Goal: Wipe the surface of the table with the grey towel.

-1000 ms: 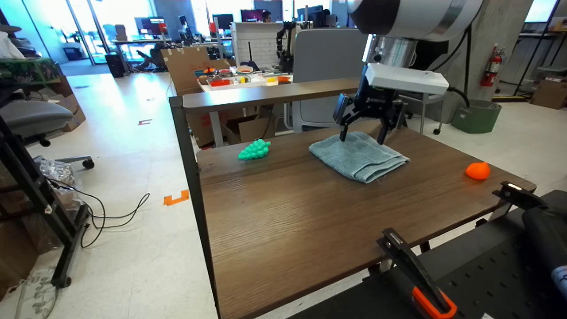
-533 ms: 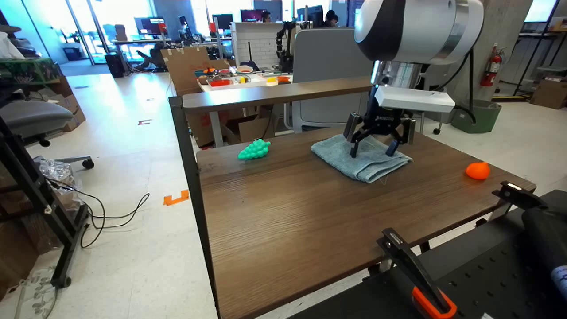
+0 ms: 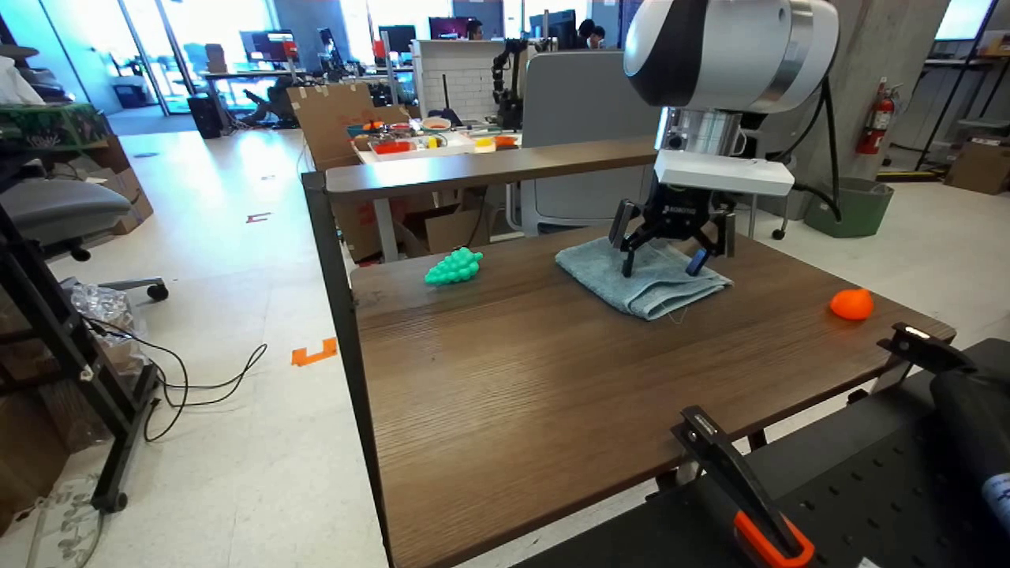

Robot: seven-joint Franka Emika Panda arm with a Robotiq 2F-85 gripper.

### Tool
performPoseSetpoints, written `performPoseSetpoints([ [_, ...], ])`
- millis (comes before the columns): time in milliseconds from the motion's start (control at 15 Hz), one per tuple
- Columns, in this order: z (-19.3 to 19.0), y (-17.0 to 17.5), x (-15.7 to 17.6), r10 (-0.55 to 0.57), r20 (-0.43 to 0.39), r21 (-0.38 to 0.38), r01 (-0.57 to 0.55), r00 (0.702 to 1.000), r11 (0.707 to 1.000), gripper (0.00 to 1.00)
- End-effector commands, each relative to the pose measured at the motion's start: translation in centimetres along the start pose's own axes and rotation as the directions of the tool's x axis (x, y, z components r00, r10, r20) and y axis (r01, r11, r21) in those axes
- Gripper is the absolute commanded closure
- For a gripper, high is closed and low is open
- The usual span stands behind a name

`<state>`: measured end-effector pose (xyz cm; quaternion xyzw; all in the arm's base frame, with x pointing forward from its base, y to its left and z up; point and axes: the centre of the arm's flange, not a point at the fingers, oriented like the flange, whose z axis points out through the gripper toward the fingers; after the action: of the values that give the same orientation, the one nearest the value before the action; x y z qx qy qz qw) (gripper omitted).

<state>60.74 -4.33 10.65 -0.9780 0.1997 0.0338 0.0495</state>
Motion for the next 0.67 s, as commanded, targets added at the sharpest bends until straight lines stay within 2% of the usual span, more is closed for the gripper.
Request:
performPoseSetpoints([
  [0, 3.6, 0.7, 6.5, 0.144, 0.048, -0.043, -0.142, 0.988, 0.989, 0.0],
  [267, 4.6, 4.5, 10.1, 0.28, 0.032, -0.121, -0.274, 0.96, 0.954, 0.0],
  [600, 4.6, 9.6, 11.0, 0.305, -0.064, -0.234, -0.311, 0.95, 0.921, 0.0],
])
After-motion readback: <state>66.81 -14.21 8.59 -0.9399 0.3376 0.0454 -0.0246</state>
